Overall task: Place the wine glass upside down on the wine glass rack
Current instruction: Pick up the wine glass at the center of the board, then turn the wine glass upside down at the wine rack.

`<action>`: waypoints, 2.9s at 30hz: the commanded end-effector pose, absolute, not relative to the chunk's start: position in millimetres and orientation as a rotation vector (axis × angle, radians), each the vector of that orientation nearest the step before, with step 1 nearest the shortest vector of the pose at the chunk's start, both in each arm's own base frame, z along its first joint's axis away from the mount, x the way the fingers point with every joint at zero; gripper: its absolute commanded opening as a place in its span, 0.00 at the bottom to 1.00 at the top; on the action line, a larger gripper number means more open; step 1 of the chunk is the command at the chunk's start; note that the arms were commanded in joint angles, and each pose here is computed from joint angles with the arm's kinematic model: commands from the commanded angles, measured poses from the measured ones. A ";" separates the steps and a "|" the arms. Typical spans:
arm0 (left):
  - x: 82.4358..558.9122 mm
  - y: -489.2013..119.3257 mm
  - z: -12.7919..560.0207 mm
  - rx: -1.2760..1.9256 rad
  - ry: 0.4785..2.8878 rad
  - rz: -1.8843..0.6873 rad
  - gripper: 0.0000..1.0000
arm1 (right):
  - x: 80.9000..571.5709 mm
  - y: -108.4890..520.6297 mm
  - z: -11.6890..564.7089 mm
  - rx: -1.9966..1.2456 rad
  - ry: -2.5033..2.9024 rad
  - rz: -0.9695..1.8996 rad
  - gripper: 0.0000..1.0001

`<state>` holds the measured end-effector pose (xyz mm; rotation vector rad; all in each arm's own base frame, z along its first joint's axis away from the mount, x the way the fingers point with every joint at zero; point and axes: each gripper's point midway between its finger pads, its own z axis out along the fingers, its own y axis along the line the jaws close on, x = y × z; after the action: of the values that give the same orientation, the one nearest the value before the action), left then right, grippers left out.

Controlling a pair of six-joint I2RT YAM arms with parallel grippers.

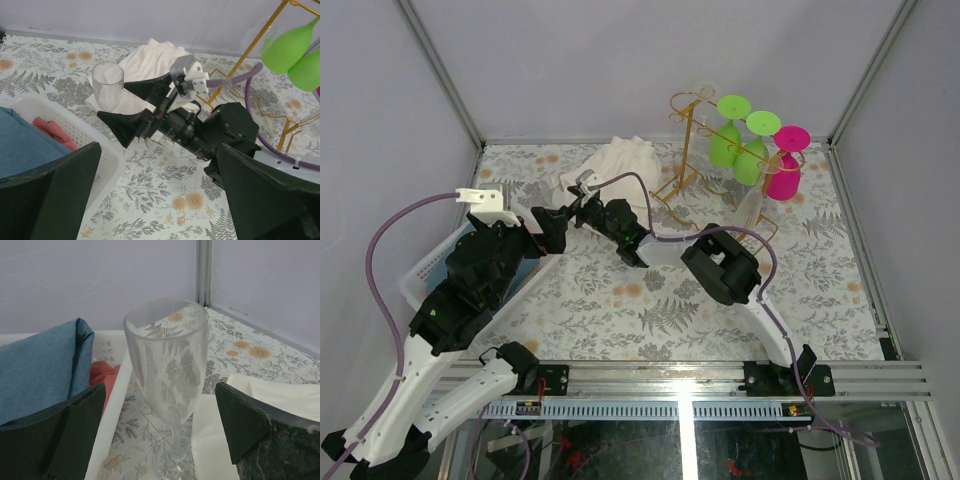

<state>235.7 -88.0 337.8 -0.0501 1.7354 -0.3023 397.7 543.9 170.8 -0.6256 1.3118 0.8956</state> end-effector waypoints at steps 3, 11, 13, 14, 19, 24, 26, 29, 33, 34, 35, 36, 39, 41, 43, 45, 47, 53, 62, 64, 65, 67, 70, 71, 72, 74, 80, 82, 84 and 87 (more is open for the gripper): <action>233.4 -80.4 350.1 -0.065 1.705 -0.285 1.00 | 425.8 565.4 186.3 -0.604 1.259 0.838 0.97; 231.9 -80.3 350.1 -0.067 1.702 -0.292 1.00 | 445.4 580.4 176.1 -0.593 1.247 0.798 0.88; 231.7 -80.7 350.1 -0.067 1.703 -0.296 1.00 | 446.7 581.1 173.7 -0.600 1.242 0.792 0.82; 231.4 -80.9 349.7 -0.066 1.704 -0.297 1.00 | 446.4 581.0 173.7 -0.604 1.239 0.791 0.79; 231.4 -81.3 348.4 -0.069 1.706 -0.301 1.00 | 439.6 578.3 184.2 -0.618 1.204 0.803 0.67; 230.1 -81.3 348.1 -0.073 1.704 -0.310 1.00 | 431.5 573.5 205.0 -0.621 1.151 0.820 0.56; 228.9 -81.0 348.7 -0.076 1.701 -0.316 1.00 | 428.3 571.8 214.3 -0.619 1.130 0.828 0.51; 226.7 -79.6 351.2 -0.085 1.692 -0.324 1.00 | 422.5 567.3 237.3 -0.603 1.087 0.844 0.45; 225.2 -79.2 353.9 -0.093 1.684 -0.335 1.00 | 414.9 556.0 274.2 -0.585 1.030 0.842 0.44; 224.8 -79.1 354.6 -0.098 1.683 -0.339 1.00 | 412.4 551.9 284.4 -0.580 1.015 0.839 0.43; 224.2 -78.7 355.7 -0.102 1.679 -0.344 1.00 | 409.4 546.7 296.7 -0.569 1.000 0.839 0.43; 223.2 -78.5 357.5 -0.109 1.673 -0.352 1.00 | 405.9 541.8 306.1 -0.558 0.992 0.839 0.42; 221.2 -78.8 363.5 -0.132 1.647 -0.385 1.00 | 393.3 522.9 336.9 -0.531 0.956 0.841 0.42; 219.6 -79.2 368.3 -0.148 1.624 -0.413 1.00 | 383.3 508.9 341.9 -0.521 0.950 0.842 0.42; 218.5 -80.7 371.9 -0.164 1.605 -0.444 1.00 | 372.6 491.0 353.9 -0.494 0.932 0.845 0.42; 217.6 -82.2 373.6 -0.184 1.590 -0.475 1.00 | 363.5 472.6 359.7 -0.470 0.935 0.837 0.41; 217.0 -85.0 372.6 -0.202 1.581 -0.510 1.00 | 352.7 453.2 366.0 -0.449 0.933 0.828 0.41; 218.7 -102.7 359.1 -0.260 1.589 -0.650 0.99 | 313.7 393.7 387.8 -0.424 0.930 0.803 0.40; 226.5 -169.4 319.8 -0.259 1.684 -1.002 0.96 | 267.6 332.3 403.0 -0.381 0.936 0.842 0.39; 228.0 -183.1 313.7 -0.250 1.693 -1.075 0.96 | 258.8 326.3 410.4 -0.377 0.925 0.873 0.39; 228.2 -189.0 313.2 -0.242 1.694 -1.108 0.96 | 254.4 324.0 414.3 -0.374 0.916 0.890 0.39; 229.9 -199.7 312.6 -0.223 1.694 -1.159 0.95 | 248.4 321.0 418.3 -0.376 0.909 0.912 0.39; 233.2 -210.9 309.9 -0.199 1.703 -1.201 0.95 | 242.3 320.1 421.9 -0.384 0.906 0.938 0.38; 233.9 -213.7 309.8 -0.192 1.704 -1.212 0.94 | 241.4 320.9 421.3 -0.390 0.908 0.943 0.38; 233.8 -216.7 310.9 -0.179 1.700 -1.227 0.94 | 240.4 321.9 421.1 -0.395 0.911 0.950 0.38; 233.7 -220.7 315.1 -0.163 1.682 -1.252 0.92 | 239.5 323.6 419.8 -0.404 0.919 0.958 0.38; 237.3 -225.7 314.5 -0.146 1.683 -1.257 0.80 | 233.7 326.9 422.9 -0.406 0.903 1.009 0.38; 238.8 -227.9 311.3 -0.143 1.690 -1.260 0.73 | 232.2 326.0 425.4 -0.403 0.893 1.016 0.38; 239.6 -230.7 308.8 -0.141 1.695 -1.271 0.67 | 231.8 325.1 427.0 -0.401 0.887 1.017 0.38; 241.2 -234.2 304.7 -0.141 1.703 -1.285 0.59 | 230.0 324.3 427.5 -0.397 0.882 1.026 0.38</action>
<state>240.2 -227.8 292.3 -0.1688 1.7689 -1.2250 244.2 335.1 393.7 -0.4362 1.0003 0.9743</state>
